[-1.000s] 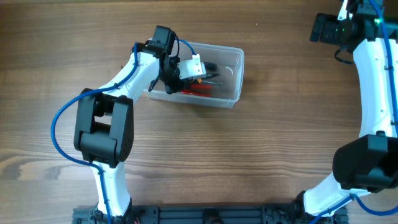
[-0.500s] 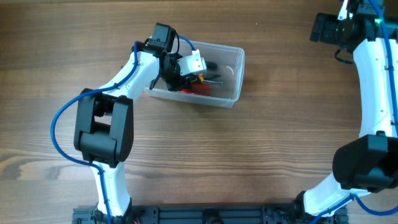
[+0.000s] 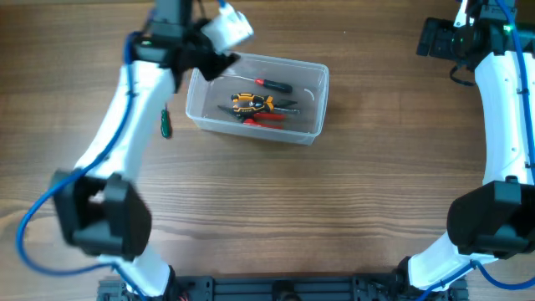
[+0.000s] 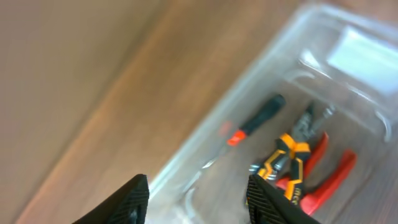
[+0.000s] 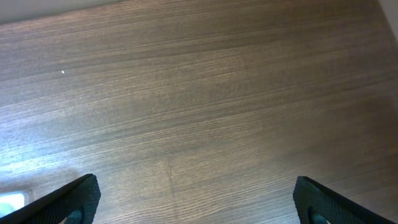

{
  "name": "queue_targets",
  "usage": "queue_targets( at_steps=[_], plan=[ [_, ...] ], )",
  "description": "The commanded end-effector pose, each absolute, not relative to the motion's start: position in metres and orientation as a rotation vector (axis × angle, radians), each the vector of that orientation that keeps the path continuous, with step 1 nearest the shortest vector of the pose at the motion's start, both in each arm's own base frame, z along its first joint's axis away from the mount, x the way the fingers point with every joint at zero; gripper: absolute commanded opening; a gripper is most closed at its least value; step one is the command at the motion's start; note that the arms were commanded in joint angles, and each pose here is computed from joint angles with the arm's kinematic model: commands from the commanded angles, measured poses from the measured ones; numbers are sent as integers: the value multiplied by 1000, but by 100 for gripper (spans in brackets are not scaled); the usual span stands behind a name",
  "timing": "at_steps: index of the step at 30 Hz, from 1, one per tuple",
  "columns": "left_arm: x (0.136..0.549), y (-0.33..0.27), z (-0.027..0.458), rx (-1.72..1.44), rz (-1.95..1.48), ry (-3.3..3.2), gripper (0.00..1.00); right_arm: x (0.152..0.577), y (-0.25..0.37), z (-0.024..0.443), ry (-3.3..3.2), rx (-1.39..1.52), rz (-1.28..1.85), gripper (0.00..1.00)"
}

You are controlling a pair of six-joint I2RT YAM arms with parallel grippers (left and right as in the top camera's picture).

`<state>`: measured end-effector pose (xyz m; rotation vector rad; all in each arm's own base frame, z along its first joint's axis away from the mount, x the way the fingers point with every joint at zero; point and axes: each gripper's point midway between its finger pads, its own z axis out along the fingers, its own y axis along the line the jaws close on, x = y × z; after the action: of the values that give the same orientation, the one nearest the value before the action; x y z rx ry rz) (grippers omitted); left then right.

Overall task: Pack container
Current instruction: 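Open the left gripper, release the pliers, and move over the green screwdriver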

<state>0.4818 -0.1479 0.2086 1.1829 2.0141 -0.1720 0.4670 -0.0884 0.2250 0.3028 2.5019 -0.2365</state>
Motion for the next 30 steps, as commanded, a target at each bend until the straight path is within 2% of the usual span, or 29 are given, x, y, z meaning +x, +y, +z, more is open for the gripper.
queue_targets(
  at_steps=[1, 4, 9, 11, 12, 15, 23, 30],
  plan=[
    [480, -99, 252, 798, -151, 2149, 52, 466, -90, 242, 2456, 328, -243, 100],
    [470, -54, 246, 591, -86, 2294, 42, 466, -90, 242, 2456, 328, -243, 100],
    [437, 6, 205, 95, -97, 2600, 45, 466, -90, 242, 2456, 328, -243, 100],
    [426, 17, 191, -62, -126, 2680, 63, 466, -90, 242, 2456, 328, -243, 100],
    [419, 24, 182, -176, -145, 2720, 68, 466, -90, 242, 2456, 328, -243, 100],
    [408, 32, 158, -365, -172, 2788, 64, 466, -90, 242, 2456, 328, -243, 100],
    [386, 24, 85, -501, -191, 2918, 65, 466, -90, 242, 2456, 328, -243, 100],
    [374, 30, 56, -523, -123, 2942, 65, 466, -90, 242, 2455, 328, -243, 100]
  ],
)
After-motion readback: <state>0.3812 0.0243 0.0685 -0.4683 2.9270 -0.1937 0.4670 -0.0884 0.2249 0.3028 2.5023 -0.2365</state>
